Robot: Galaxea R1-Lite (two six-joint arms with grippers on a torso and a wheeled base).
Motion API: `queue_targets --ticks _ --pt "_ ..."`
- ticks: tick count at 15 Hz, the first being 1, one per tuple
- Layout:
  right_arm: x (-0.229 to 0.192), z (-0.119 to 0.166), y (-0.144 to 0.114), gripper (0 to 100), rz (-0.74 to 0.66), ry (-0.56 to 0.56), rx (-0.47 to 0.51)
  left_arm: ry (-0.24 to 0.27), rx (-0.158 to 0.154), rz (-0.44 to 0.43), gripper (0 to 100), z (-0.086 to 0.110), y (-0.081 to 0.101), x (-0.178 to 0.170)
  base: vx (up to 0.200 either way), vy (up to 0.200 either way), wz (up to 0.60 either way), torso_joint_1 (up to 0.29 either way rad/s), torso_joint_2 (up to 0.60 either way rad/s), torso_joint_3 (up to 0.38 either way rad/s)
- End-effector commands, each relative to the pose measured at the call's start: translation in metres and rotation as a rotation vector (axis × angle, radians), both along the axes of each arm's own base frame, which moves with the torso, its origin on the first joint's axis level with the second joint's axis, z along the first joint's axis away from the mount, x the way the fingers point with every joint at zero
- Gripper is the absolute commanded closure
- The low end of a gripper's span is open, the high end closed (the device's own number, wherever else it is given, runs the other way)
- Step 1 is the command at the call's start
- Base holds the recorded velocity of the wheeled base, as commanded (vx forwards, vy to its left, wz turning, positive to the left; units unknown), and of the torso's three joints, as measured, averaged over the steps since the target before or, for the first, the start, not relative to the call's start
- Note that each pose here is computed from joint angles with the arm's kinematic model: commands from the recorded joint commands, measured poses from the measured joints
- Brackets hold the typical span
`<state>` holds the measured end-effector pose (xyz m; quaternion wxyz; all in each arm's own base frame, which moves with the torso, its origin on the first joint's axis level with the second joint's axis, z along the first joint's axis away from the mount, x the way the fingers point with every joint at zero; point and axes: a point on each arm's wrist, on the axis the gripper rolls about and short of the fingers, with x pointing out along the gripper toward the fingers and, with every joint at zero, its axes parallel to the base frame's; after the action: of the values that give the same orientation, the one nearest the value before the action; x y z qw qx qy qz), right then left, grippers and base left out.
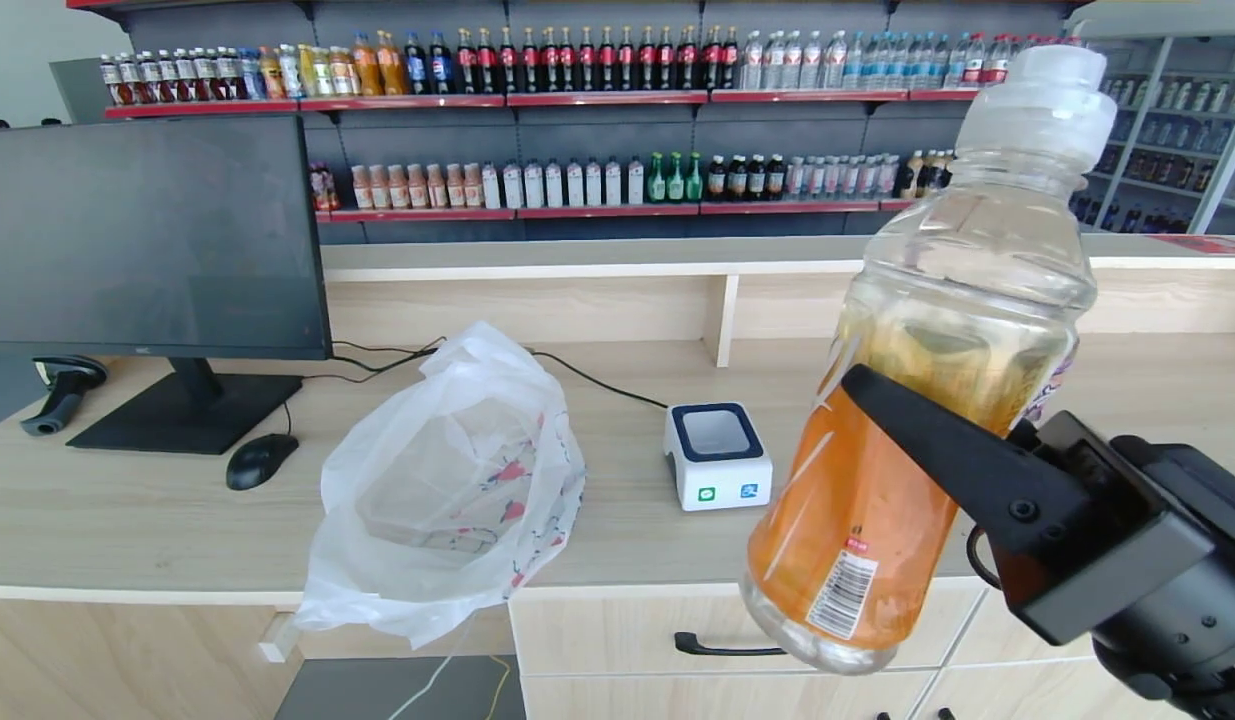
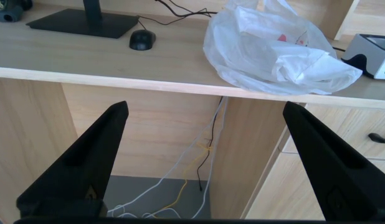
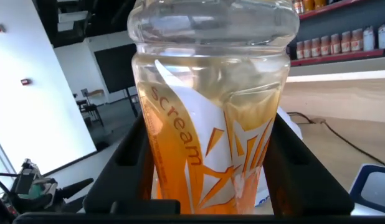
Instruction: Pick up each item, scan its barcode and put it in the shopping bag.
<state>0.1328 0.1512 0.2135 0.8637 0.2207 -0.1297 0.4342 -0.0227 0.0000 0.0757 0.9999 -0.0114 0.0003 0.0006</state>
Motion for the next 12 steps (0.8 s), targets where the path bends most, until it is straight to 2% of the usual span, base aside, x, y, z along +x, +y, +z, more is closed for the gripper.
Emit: queue_targets --ticks 1,9,12 --pt "0.000 0.000 0.002 100 0.013 0.012 0.011 -0.001 0.000 0.000 0 0.000 0.000 0.000 0.000 0.000 0.00 0.000 0.00 0.000" --pt "0.001 0.013 0.003 100 0.052 0.033 0.101 -0.001 0.000 0.000 0 0.000 0.000 0.000 0.000 0.000 0.00 0.000 0.00 0.000" --pt "0.001 0.014 0.004 100 0.062 0.029 0.103 -0.001 0.000 0.000 0 0.000 0.000 0.000 0.000 0.000 0.00 0.000 0.00 0.000"
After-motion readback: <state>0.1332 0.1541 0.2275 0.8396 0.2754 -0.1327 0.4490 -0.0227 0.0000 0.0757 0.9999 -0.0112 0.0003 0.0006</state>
